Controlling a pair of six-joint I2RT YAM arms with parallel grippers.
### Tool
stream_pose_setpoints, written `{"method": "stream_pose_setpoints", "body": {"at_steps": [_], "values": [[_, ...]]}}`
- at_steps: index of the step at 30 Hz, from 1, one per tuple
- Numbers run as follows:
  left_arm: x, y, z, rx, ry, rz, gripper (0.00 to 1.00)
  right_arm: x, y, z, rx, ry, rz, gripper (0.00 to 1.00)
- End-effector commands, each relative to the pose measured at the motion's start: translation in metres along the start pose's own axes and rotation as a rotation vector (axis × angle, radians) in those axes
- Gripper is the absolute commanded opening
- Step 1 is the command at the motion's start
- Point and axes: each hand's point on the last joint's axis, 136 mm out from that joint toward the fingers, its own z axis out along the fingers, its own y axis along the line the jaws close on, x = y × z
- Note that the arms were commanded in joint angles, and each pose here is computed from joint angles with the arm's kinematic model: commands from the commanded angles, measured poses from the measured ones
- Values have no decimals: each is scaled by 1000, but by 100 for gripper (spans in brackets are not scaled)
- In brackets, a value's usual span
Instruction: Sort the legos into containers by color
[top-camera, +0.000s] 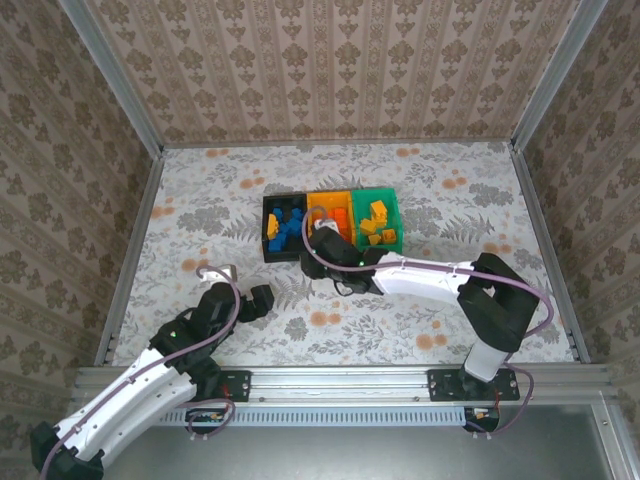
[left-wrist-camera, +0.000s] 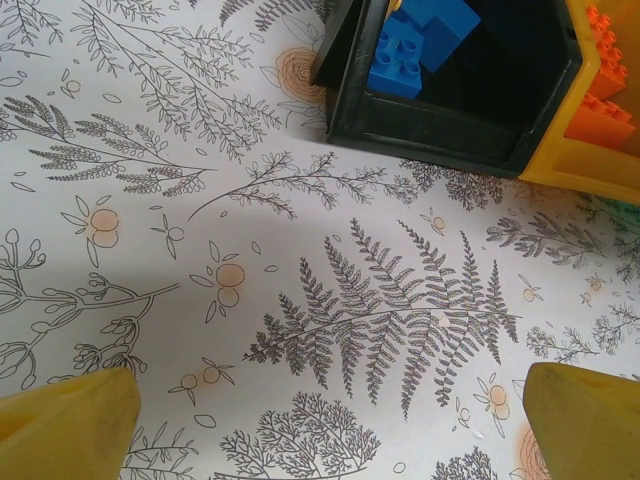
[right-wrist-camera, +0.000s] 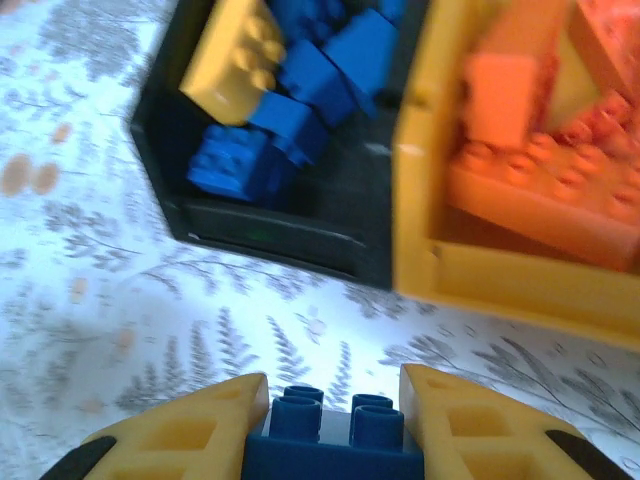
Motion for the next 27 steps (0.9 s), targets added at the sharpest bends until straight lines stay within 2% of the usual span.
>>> {"method": "stream_pose_setpoints", "body": {"at_steps": [1,5,11,21,23,26,27], "values": [[0,6,-2,-18,-10,-28,100,-22,27,6,-40,-4,-60,32],[0,7,-3,-19,-9,-33,100,-49,37,31,-14,-27,-72,34],[-1,7,-4,-19,-9,-39,100,-77,24,58,69,-57,-28,34],[-6,10,-9,-37,-22,-33,100,-77,16,67,93,-44,-5,35],[-7,9,-9,-34,-23,-32,100,-74,15,69,95,-31,-4,43],[-10,7,-11,-30,-31,-28,100,-73,14,70,103,-27,-5,63],[-12,7,-12,-31,-35,-27,100,-74,15,69,100,-29,-4,65]]}}
